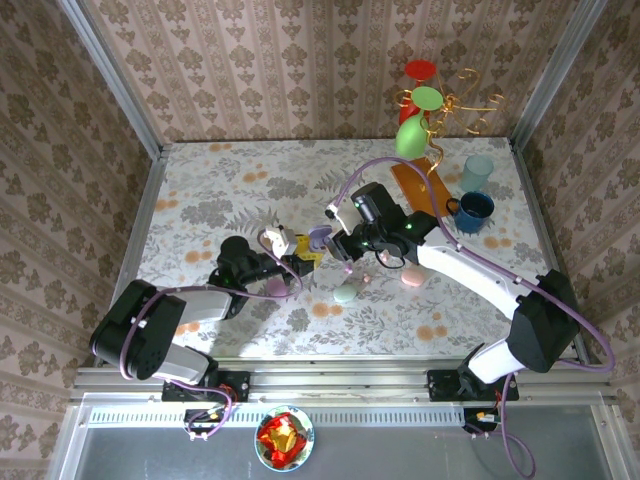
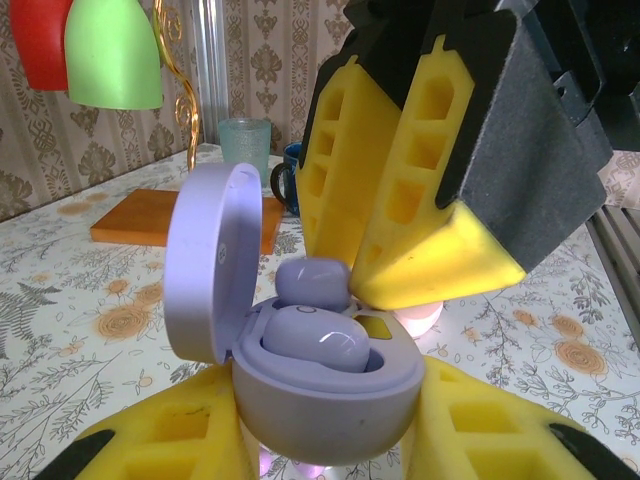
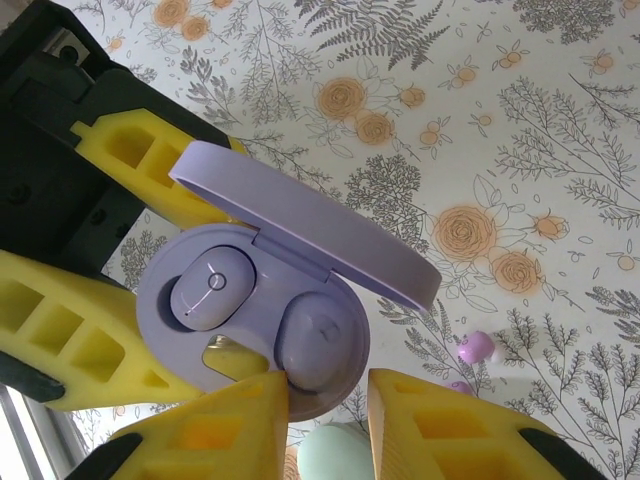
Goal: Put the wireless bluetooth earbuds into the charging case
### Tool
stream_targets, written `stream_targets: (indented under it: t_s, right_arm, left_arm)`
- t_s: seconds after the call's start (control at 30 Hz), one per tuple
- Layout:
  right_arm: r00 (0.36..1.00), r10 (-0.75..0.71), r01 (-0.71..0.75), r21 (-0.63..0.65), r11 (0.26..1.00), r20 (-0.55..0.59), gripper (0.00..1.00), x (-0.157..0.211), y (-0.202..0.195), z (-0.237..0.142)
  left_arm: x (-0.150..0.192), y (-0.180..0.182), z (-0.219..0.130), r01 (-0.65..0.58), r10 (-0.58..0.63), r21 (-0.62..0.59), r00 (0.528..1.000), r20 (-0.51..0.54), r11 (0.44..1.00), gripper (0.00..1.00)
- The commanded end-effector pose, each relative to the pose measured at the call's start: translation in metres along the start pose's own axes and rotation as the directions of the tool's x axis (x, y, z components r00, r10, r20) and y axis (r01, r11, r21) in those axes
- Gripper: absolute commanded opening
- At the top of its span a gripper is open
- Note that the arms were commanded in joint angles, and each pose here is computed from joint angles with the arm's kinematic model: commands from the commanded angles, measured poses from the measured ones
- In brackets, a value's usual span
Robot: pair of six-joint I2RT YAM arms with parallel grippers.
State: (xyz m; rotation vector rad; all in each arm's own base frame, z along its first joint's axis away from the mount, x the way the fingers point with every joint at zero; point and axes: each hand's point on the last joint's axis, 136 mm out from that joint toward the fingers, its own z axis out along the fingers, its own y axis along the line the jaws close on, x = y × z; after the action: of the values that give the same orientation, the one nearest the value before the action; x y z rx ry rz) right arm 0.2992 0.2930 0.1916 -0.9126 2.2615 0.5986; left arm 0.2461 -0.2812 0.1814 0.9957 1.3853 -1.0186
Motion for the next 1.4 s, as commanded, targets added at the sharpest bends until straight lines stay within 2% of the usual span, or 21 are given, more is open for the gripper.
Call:
stream_targets:
  t_s: [0.0,0.2,0.3,0.33,0.47,0.53,0.7,0.87,1.37]
  right_arm:
    - [0.999,-0.005,0.006,-0.026,1.0,0.051,0.29,-0.014,0.009,-0.012]
    - [0.998,-0.002,0.004,-0.027,1.0,0.069,0.35,-0.017,0.011,-0.02]
    - [0.994,0.005,-0.002,-0.024,1.0,0.108,0.4,-0.021,0.01,-0.029]
    - [0.987,0.005,0.001,-0.04,0.999,0.158,0.42,-0.028,0.013,-0.042]
    - [0.959,0.115,-0.082,-0.137,0.987,0.259,0.55,-0.047,0.015,-0.057]
    - [0.944,0.181,-0.146,-0.145,0.979,0.274,0.59,-0.056,0.009,-0.059]
    - [0.936,0.263,-0.253,-0.072,0.965,0.232,0.65,-0.062,-0.015,-0.036]
    - [0.922,0.328,-0.339,0.02,0.941,0.205,0.65,-0.065,-0.036,-0.021]
    - [0.949,0.302,-0.305,0.022,0.952,0.085,0.69,-0.037,-0.034,-0.007]
  left_arm:
    - [-0.007,0.001,0.003,-0.009,0.008,0.011,1.0,0.026,1.0,0.09]
    - [-0.007,0.002,0.002,-0.012,0.012,0.005,0.999,0.031,1.0,0.09]
    - [-0.007,0.004,0.001,-0.015,0.016,-0.002,0.999,0.037,1.0,0.09]
    - [-0.008,0.004,0.001,-0.017,0.017,-0.005,0.999,0.041,1.0,0.09]
    - [-0.005,0.005,0.001,-0.044,0.044,-0.011,0.998,0.047,0.999,0.09]
    - [-0.005,0.005,0.0,-0.07,0.071,-0.021,0.996,0.059,0.997,0.08]
    - [-0.007,0.005,0.001,-0.102,0.103,-0.02,0.992,0.068,0.995,0.09]
    - [-0.007,0.002,0.0,-0.122,0.123,-0.016,0.99,0.069,0.992,0.09]
    - [-0.024,0.008,-0.003,-0.09,0.096,-0.062,0.99,0.105,0.994,0.1]
